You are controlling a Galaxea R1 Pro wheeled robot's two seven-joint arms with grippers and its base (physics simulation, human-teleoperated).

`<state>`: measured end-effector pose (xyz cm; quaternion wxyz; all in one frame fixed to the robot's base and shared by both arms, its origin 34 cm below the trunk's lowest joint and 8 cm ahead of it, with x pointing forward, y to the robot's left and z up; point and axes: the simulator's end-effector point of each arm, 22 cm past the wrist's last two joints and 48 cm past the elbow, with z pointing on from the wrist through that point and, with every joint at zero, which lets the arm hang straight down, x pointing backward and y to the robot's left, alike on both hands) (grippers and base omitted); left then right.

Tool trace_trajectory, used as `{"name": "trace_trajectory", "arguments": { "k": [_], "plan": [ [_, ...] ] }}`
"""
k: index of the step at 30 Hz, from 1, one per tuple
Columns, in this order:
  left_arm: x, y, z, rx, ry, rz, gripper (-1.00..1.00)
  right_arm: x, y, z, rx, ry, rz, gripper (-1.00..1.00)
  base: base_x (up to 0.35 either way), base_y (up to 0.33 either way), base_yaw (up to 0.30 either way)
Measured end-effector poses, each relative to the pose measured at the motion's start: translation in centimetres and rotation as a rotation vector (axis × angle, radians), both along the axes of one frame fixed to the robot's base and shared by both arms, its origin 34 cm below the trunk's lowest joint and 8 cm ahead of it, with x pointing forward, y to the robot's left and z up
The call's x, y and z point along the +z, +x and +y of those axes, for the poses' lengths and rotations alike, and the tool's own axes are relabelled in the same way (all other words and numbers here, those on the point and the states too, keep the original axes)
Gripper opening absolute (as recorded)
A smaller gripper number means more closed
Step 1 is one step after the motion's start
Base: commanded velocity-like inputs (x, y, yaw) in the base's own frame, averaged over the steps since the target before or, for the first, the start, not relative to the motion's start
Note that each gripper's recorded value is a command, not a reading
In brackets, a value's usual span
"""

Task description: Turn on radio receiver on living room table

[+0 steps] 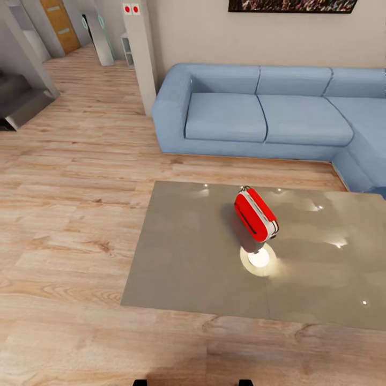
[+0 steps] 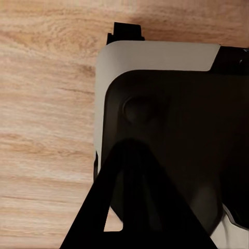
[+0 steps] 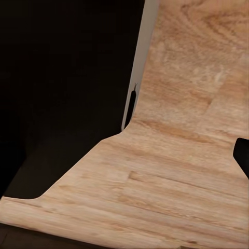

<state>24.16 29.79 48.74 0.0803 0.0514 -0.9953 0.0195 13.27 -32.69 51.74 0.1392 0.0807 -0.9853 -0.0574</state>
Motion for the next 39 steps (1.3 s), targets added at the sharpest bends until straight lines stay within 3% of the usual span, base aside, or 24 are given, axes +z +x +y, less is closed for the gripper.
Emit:
{"name": "trace_trajectory", "arguments": {
  "k": [39],
  "plan": [
    [0.8, 2.8, 0.1, 0.003, 0.003, -0.064, -1.00, 0.1, 2.6, 0.0, -0.005, 0.000, -0.064, 1.00, 0.000, 0.000, -0.049]
  ]
}}
